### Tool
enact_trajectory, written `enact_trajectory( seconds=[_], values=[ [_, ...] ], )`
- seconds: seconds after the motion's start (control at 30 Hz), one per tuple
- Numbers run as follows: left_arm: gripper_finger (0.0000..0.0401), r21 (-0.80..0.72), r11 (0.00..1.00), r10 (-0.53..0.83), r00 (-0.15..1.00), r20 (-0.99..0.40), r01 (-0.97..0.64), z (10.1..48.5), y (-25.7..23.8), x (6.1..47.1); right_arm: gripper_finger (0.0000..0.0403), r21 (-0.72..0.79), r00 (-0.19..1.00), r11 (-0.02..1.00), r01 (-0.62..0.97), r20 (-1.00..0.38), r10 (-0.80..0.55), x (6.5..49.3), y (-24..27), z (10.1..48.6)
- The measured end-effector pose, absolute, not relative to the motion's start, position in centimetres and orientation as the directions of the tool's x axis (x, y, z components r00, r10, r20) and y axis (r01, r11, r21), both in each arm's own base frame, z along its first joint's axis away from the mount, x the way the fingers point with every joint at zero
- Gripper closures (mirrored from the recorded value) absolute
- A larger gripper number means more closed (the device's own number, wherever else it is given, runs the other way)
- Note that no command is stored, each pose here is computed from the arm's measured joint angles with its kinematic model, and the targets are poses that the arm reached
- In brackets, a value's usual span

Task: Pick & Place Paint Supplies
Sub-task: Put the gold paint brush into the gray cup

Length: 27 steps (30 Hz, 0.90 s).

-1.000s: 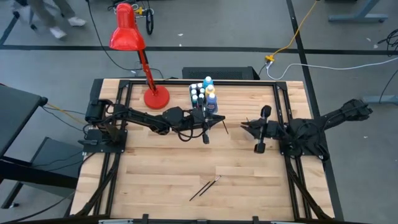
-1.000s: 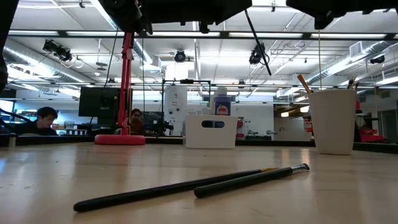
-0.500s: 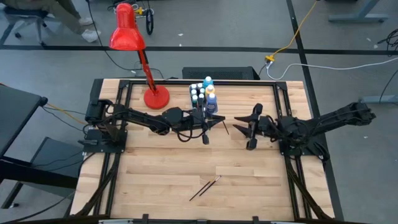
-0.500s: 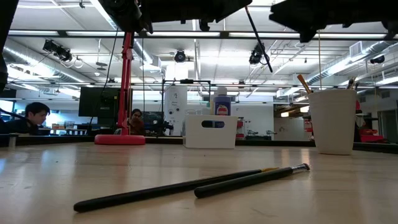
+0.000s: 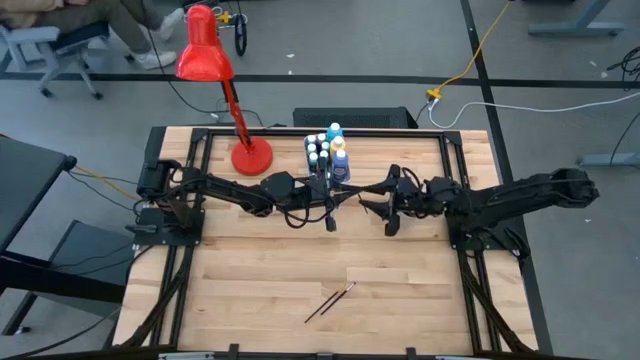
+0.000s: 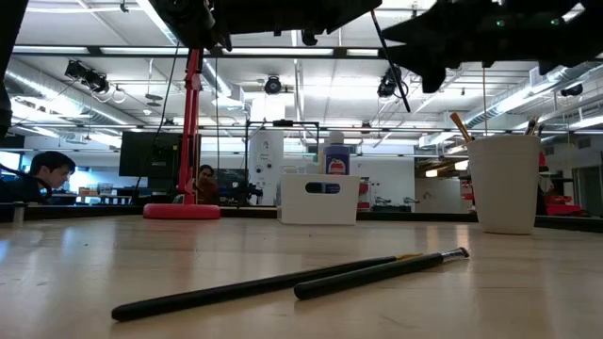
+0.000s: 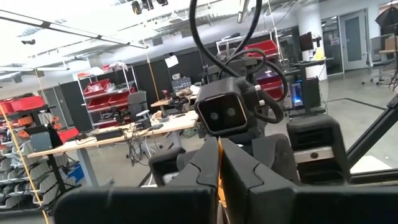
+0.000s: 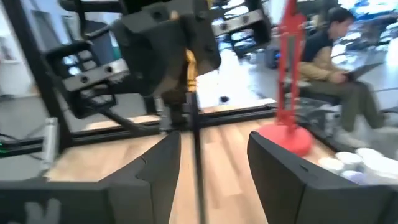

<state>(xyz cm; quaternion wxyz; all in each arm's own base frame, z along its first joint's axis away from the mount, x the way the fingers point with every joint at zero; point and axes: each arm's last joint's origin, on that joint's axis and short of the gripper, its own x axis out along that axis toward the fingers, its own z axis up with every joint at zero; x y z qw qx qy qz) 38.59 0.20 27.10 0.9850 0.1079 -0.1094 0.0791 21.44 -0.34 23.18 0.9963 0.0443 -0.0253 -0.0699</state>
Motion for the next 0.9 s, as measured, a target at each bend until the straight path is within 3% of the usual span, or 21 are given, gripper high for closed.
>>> enact_trajectory(
  seconds=[0.33,0.63,0.9],
  values=[
    [0.0395,0.203,0.963,0.135,0.968,0.212,-0.179,26.9,0.2,38.6,0.0237,0.071,0.998,0.995,0.064,0.015,-0.065,23.9,-0.4,23.9],
    [0.0391,0.194,0.966,0.136,0.975,0.175,-0.17,26.5,0.2,38.7,0.0385,0.06,0.998,0.996,0.06,0.007,-0.06,23.8,-0.4,24.1],
    [0.0364,0.194,0.967,0.131,0.978,0.163,-0.162,26.4,0.1,38.7,0.0385,0.052,0.998,0.997,0.065,-0.004,-0.065,23.5,-0.5,24.2]
  ],
)
